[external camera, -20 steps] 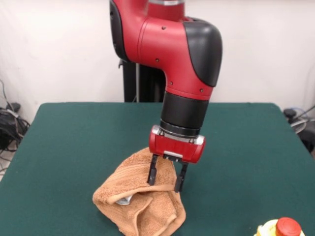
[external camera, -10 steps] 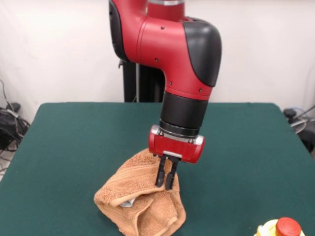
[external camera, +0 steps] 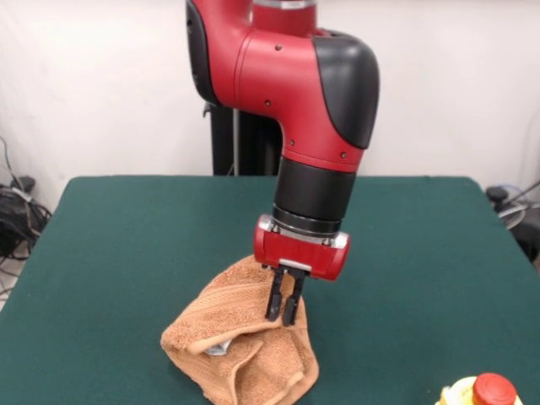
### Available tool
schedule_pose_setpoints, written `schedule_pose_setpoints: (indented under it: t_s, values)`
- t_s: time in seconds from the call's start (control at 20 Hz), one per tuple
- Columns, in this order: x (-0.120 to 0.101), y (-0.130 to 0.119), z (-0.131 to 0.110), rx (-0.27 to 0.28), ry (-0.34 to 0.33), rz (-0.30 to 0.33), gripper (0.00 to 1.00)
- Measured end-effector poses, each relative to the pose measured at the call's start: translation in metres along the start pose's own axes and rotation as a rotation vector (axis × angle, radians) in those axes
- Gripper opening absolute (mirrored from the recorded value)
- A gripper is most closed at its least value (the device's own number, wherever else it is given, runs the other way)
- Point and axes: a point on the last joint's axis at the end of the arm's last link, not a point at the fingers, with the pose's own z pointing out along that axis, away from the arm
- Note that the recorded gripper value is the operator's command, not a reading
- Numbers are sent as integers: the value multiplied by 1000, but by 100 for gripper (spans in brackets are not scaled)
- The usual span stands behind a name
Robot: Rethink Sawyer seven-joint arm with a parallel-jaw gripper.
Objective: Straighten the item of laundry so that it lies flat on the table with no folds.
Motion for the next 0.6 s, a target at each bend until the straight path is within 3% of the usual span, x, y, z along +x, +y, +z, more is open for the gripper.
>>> schedule_pose_setpoints:
  t_s: [0.45,0.6]
  values:
    - [-6,0,-9,-1,-13,2,0]
    - [-16,2,-36,-3,-18,-3,0]
